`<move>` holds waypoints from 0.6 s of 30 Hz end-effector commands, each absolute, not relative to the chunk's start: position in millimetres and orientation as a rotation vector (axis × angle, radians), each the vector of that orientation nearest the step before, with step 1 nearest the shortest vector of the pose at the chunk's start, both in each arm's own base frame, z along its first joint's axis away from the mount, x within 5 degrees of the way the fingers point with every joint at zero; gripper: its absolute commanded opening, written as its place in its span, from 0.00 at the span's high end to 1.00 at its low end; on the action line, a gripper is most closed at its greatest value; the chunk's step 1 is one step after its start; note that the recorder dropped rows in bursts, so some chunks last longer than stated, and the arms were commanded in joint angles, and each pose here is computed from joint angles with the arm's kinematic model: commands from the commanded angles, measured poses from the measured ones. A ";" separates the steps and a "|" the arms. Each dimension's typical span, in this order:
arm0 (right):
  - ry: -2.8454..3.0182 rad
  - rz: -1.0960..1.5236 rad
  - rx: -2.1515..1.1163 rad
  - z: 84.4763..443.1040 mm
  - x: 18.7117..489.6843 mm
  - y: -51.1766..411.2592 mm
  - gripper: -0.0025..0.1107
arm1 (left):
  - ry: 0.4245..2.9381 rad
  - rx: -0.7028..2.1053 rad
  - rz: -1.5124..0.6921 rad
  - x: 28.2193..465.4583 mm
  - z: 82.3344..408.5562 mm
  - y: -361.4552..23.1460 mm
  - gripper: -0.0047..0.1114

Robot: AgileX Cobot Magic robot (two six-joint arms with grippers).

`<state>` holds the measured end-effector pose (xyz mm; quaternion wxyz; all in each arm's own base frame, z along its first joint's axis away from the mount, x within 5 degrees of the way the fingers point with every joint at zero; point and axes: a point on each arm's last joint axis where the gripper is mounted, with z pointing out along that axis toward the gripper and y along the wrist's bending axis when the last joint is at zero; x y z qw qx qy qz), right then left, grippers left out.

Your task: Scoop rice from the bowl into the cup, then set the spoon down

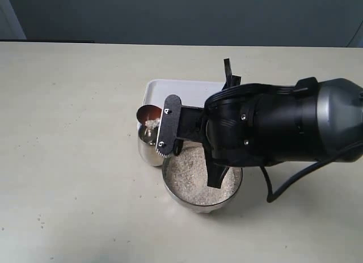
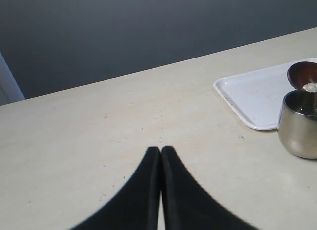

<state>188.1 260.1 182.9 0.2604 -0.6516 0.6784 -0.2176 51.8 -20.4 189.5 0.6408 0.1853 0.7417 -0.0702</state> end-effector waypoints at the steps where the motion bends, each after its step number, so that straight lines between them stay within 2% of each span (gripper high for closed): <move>1: 1.791 -0.604 -1.779 185.3 188.1 262.5 0.98 | 1.673 0.413 -0.166 51.6 191.7 -20.3 0.96; 10: 1.788 -0.683 -1.787 184.4 189.2 256.6 0.98 | 1.673 0.413 -0.166 51.6 191.7 -20.3 0.96; 18: 1.797 -0.736 -1.818 168.8 186.4 247.6 0.98 | 1.673 0.413 -0.166 51.6 191.7 -20.3 0.96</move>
